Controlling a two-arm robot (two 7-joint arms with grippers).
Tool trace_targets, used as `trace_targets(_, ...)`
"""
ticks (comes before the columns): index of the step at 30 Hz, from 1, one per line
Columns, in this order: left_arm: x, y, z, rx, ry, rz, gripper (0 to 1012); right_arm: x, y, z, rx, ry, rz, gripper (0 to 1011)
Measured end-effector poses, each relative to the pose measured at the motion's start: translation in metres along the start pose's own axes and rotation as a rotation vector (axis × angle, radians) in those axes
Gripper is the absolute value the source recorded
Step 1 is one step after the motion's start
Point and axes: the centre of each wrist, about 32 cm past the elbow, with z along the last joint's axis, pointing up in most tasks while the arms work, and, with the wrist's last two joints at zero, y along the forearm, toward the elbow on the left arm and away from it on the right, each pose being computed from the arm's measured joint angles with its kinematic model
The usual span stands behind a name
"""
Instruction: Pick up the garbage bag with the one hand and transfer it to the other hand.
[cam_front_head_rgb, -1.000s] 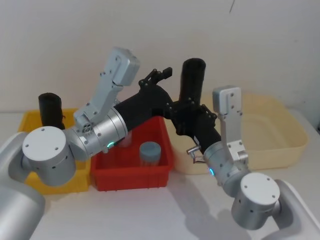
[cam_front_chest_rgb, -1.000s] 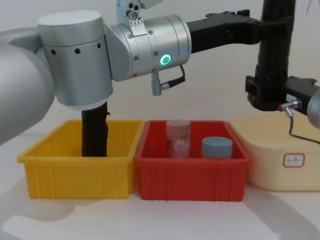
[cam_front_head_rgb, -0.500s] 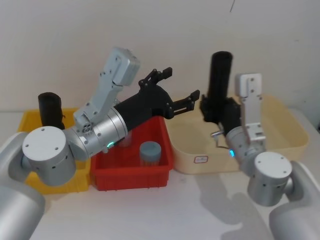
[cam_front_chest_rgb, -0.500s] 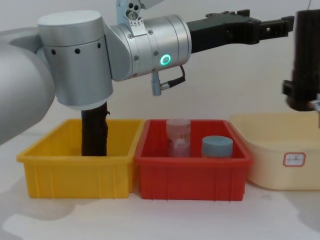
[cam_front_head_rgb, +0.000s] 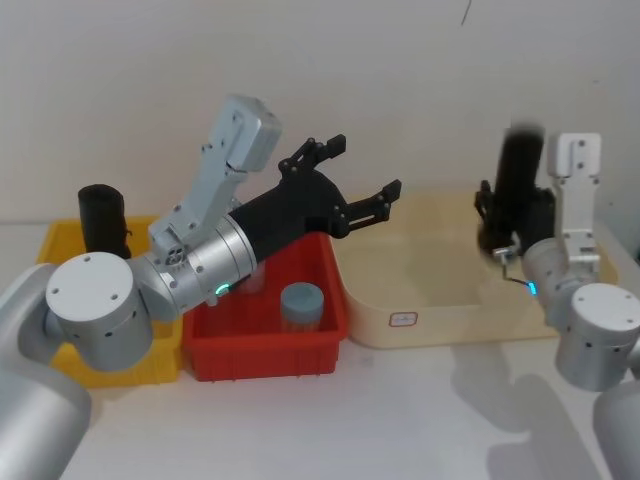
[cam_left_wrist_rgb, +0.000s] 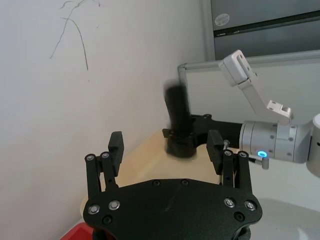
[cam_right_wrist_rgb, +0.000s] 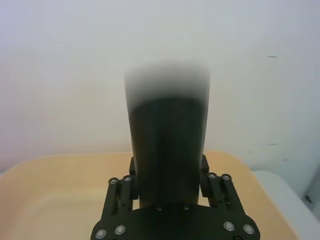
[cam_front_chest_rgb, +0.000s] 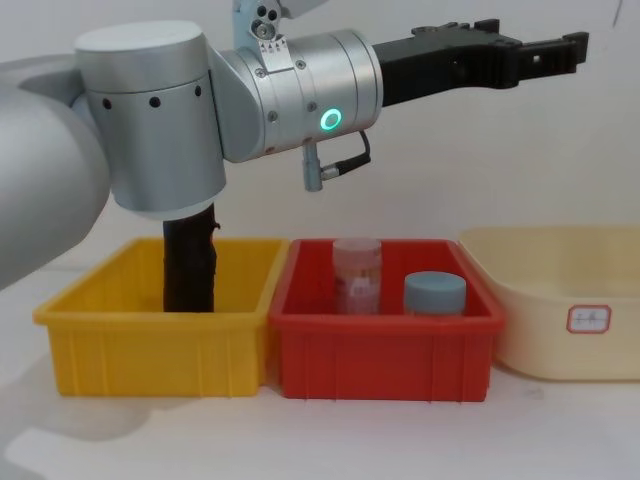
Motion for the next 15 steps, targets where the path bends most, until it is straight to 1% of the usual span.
trace_targets(1,0.0,0.0,0.0,0.0,0.0,0.0,1000,0.003,0.0,0.0,-0.003,-0.004,-0.006,654)
trace_targets(2,0.0,0.0,0.0,0.0,0.0,0.0,1000,0.006,0.0,0.0,-0.008,-0.012,-0.014,669)
trace_targets(4,0.0,0.0,0.0,0.0,0.0,0.0,1000,0.009,0.0,0.0,-0.014,-0.022,-0.021,746)
trace_targets(5,0.0,0.0,0.0,0.0,0.0,0.0,1000,0.012,0.0,0.001,-0.018,-0.035,-0.026,763)
trace_targets(6,0.0,0.0,0.0,0.0,0.0,0.0,1000,0.013,0.0,0.001,-0.019,-0.04,-0.028,801)
trace_targets(9,0.0,0.0001,0.0,0.0,0.0,0.0,1000,0.015,-0.002,0.002,-0.02,-0.061,-0.03,852)
trace_targets(10,0.0001,0.0002,0.0,0.0,0.0,0.001,1000,0.017,-0.003,0.002,-0.022,-0.078,-0.029,900)
trace_targets(11,0.0001,0.0004,0.0,0.001,-0.001,0.001,1000,0.016,-0.004,0.003,-0.021,-0.094,-0.023,919)
trace_targets(13,-0.0003,0.0008,0.0002,0.0,-0.002,0.004,1000,0.016,-0.006,0.005,-0.017,-0.105,-0.016,979)
trace_targets(15,-0.0014,0.0021,0.0007,-0.002,-0.005,0.013,1000,0.016,-0.008,0.007,-0.012,-0.119,-0.004,1000)
